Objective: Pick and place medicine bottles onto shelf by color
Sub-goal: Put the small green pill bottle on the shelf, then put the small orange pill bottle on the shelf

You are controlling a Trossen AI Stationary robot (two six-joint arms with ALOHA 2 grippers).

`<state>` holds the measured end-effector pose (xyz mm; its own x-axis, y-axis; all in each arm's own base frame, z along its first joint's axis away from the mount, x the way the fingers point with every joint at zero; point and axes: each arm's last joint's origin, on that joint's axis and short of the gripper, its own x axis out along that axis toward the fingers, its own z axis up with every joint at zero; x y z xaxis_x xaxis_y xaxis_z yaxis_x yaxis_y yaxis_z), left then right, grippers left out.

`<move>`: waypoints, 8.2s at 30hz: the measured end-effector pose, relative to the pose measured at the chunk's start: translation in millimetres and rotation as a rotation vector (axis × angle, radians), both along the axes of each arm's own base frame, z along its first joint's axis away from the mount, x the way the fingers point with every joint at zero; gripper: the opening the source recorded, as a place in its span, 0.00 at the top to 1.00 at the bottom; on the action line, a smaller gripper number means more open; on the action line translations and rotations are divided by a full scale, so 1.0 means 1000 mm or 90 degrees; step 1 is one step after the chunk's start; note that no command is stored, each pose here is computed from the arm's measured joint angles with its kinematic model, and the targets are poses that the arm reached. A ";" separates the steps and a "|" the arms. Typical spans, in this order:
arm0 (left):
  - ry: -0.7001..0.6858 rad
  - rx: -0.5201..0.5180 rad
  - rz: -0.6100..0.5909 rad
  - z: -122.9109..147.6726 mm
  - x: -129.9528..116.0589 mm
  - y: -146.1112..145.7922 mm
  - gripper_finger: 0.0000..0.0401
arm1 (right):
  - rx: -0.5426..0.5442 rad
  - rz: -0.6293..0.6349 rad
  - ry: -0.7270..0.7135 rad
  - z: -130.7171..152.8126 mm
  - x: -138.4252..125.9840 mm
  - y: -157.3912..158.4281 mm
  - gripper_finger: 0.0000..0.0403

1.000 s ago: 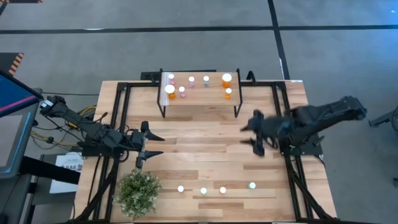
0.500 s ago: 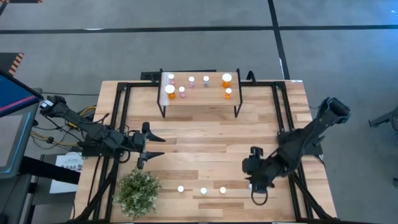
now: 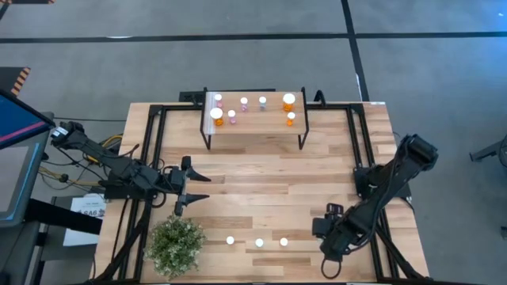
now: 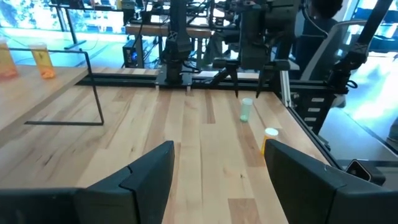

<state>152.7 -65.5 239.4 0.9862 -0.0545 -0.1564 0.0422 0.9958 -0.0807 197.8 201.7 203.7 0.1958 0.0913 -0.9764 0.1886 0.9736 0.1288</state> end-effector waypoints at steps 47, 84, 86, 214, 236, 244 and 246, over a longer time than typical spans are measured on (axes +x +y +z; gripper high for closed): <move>0.004 -0.004 0.001 -0.001 0.000 0.000 0.41 | -0.029 0.036 -0.121 0.038 0.039 -0.068 0.66; 0.006 -0.006 -0.004 -0.001 0.000 0.000 0.41 | -0.182 -0.064 -0.109 0.152 0.142 -0.377 0.63; 0.006 -0.006 -0.004 -0.001 0.000 0.000 0.41 | -0.178 -0.071 -0.096 0.145 0.143 -0.384 0.63; -0.005 -0.032 -0.026 -0.001 0.008 -0.006 0.41 | -0.203 -0.090 -0.252 0.237 0.078 -0.316 0.32; 0.092 -0.004 -0.100 0.000 0.063 -0.038 0.41 | -0.209 0.096 -0.417 0.210 0.077 -0.190 0.32; 0.143 -0.022 -0.128 -0.012 0.080 -0.049 0.41 | -0.158 0.104 -0.552 0.153 0.052 -0.163 0.32; 0.152 -0.028 -0.132 -0.014 0.085 -0.052 0.41 | -0.144 0.119 -0.592 0.142 0.050 -0.154 0.32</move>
